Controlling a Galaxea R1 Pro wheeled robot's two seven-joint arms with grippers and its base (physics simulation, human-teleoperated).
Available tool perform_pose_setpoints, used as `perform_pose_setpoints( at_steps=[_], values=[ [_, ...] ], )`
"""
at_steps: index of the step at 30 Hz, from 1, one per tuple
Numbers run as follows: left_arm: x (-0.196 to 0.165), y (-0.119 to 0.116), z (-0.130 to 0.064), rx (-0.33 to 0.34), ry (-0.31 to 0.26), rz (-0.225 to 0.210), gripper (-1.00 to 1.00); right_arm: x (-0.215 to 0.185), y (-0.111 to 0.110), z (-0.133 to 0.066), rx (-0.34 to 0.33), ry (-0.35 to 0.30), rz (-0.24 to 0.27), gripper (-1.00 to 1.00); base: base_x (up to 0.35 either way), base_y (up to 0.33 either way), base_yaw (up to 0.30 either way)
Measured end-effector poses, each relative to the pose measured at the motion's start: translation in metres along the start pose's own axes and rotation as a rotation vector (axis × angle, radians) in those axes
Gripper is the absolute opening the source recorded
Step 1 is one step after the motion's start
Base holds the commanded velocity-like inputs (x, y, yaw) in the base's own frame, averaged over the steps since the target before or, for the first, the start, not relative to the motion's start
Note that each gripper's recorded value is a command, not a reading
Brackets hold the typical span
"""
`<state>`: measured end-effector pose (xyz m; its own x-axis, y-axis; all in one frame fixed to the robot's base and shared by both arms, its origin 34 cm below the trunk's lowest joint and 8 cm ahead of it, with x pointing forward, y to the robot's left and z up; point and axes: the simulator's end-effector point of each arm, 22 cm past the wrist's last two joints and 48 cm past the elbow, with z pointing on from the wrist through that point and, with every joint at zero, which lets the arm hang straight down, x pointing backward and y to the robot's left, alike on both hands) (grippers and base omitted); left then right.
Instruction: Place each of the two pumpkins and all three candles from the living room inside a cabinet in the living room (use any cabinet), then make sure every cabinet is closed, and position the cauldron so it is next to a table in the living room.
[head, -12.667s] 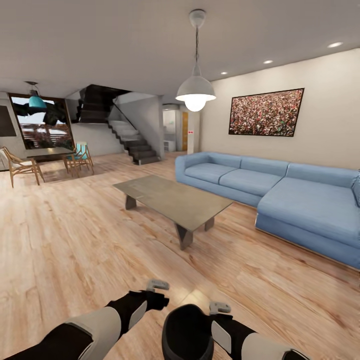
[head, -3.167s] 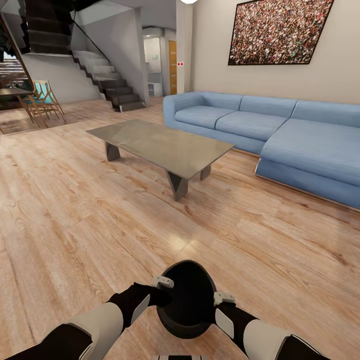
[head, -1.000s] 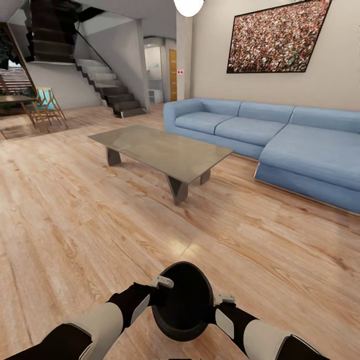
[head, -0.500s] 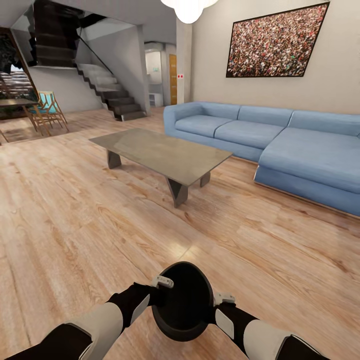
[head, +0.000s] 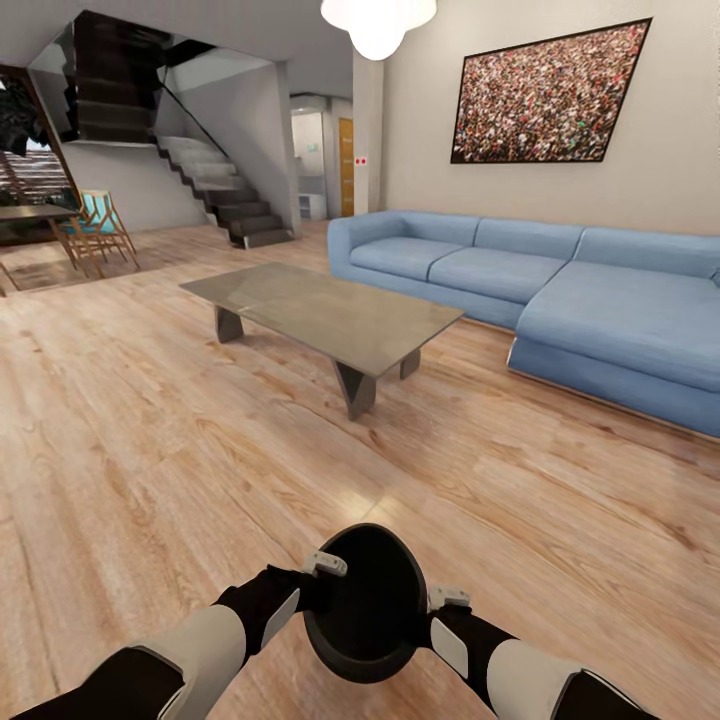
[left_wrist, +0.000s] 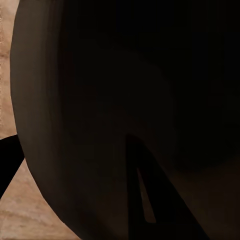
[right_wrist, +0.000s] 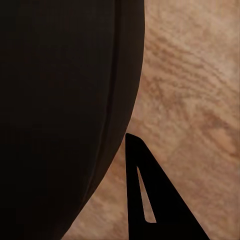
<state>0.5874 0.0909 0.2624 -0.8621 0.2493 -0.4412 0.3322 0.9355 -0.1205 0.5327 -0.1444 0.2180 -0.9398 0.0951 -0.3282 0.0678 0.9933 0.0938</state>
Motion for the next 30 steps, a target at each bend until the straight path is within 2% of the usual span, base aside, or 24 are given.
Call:
perform_pose_setpoints(
  at_steps=[30],
  values=[
    [-0.021,0.002,-0.018,-0.013,-0.046,0.011,-1.00,-0.020,0.003,-0.016,-0.005,-0.048,-0.005,-1.00,0.000,0.000,0.000]
  ],
)
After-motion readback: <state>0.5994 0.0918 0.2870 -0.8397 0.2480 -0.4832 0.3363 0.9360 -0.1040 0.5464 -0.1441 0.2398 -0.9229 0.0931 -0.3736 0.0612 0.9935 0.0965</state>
